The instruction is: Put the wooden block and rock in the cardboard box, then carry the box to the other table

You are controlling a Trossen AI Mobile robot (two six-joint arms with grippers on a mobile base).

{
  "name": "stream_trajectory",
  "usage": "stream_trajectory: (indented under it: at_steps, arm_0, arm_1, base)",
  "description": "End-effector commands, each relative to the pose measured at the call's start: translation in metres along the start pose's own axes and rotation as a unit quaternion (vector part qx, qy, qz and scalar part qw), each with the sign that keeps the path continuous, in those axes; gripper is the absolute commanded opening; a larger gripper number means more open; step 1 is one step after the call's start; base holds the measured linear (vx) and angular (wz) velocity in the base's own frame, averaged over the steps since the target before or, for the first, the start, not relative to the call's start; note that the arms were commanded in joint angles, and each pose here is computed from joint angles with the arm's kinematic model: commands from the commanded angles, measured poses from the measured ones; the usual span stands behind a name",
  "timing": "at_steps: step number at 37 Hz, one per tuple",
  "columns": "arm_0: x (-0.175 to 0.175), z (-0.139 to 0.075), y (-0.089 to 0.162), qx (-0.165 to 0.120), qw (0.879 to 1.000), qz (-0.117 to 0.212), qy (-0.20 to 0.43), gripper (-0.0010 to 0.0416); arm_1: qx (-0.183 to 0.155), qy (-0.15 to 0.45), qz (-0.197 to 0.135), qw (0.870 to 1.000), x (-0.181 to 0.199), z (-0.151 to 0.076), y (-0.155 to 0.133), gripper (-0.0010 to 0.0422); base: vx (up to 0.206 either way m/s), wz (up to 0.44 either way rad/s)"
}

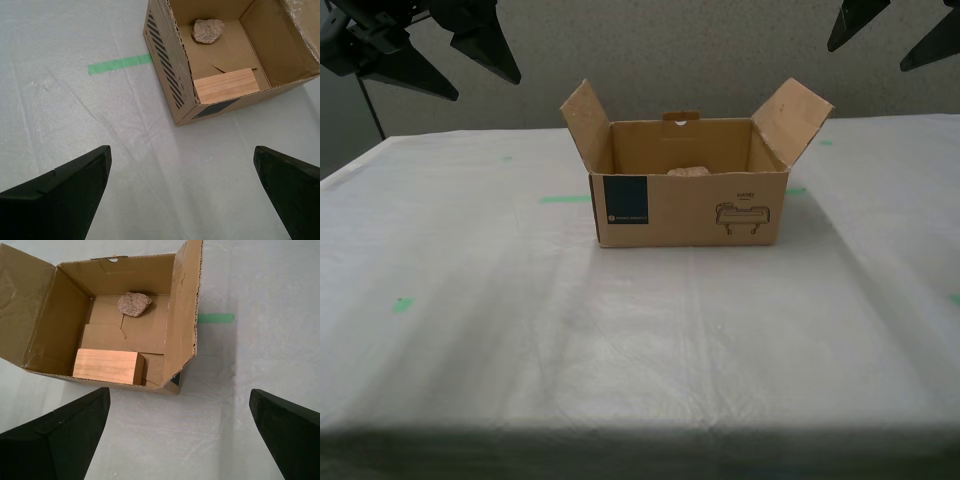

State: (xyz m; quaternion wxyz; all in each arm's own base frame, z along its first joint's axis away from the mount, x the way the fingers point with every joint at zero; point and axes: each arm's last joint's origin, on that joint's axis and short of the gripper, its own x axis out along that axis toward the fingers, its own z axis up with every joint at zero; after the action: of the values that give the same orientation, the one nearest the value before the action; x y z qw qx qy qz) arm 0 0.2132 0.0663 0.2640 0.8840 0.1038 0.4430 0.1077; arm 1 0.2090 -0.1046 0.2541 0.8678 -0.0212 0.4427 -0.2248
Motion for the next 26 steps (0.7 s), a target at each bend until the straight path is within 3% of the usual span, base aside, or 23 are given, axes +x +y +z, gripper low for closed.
stream_trajectory:
  at_steps: [1,26]
  arm_0:
    - [-0.0002,0.0002,0.0003,0.000,1.000,0.000,-0.002,0.0388]
    - [-0.0002,0.0002,0.0003,0.000,1.000,0.000,-0.002,0.0388]
  arm_1:
    - [0.001,-0.001,0.000,1.000,-0.0001,0.0004,-0.0002,0.0389]
    - [0.001,-0.001,0.000,1.000,-0.0001,0.0004,-0.0002,0.0389]
  base:
    - [0.000,0.000]
    - [0.000,0.000]
